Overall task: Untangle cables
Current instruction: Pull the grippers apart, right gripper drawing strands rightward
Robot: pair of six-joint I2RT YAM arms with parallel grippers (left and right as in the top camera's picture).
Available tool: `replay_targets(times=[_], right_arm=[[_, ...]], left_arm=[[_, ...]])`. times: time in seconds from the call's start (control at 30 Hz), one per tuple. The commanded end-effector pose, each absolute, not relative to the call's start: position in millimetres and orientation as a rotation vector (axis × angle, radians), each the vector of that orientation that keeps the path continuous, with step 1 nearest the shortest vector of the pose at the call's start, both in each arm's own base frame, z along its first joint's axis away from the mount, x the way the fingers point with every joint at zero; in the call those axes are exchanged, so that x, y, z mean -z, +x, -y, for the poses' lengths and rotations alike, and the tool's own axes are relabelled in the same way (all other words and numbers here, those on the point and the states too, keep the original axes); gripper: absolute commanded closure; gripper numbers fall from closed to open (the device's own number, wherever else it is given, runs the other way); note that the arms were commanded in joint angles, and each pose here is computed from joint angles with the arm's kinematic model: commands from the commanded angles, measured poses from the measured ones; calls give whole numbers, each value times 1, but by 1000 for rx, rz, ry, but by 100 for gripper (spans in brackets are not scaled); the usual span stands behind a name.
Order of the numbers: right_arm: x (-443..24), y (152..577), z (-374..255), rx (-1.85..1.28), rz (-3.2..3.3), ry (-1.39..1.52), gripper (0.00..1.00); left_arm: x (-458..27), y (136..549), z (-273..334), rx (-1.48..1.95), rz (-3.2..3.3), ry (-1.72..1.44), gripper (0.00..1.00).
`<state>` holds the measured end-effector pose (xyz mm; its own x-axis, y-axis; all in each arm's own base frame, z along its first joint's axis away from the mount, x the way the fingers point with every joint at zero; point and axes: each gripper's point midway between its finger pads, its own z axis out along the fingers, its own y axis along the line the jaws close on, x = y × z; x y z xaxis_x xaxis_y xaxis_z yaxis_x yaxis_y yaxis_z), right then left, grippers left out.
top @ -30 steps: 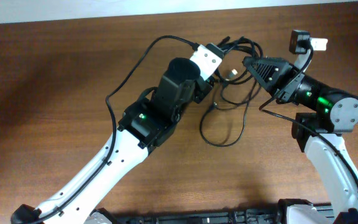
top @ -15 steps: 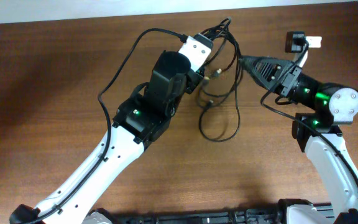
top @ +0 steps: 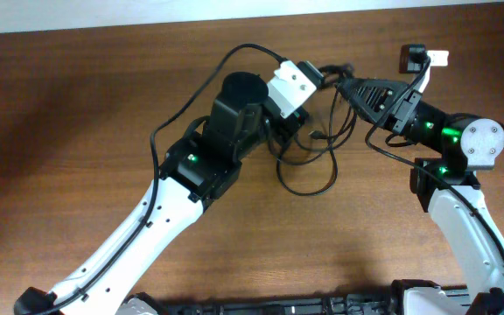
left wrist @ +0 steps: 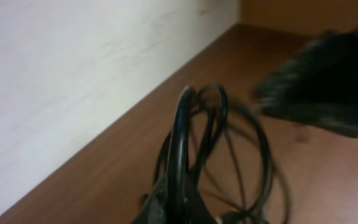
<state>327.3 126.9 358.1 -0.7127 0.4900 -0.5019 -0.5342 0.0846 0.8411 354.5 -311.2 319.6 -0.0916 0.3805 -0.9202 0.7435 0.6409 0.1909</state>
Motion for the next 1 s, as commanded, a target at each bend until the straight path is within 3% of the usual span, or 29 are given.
replay_targets(times=[0.0,0.27,0.53,0.97], right_arm=[[-362,330,-126,-1694,-1590,-71,25],[-346,338,-127,-1719,-1640,-33,25],[-337,343,-126,-1738,-1677,21,25],[-314,367,-97,-1619,-1705,187,25]], left_arm=[[-326,340,327,514,-1648,995,100],[-327,346,322,473,-1652,964,100],[-331,377,289,333,-1766,656,100],[-339,349,324,594,-1701,799,100]])
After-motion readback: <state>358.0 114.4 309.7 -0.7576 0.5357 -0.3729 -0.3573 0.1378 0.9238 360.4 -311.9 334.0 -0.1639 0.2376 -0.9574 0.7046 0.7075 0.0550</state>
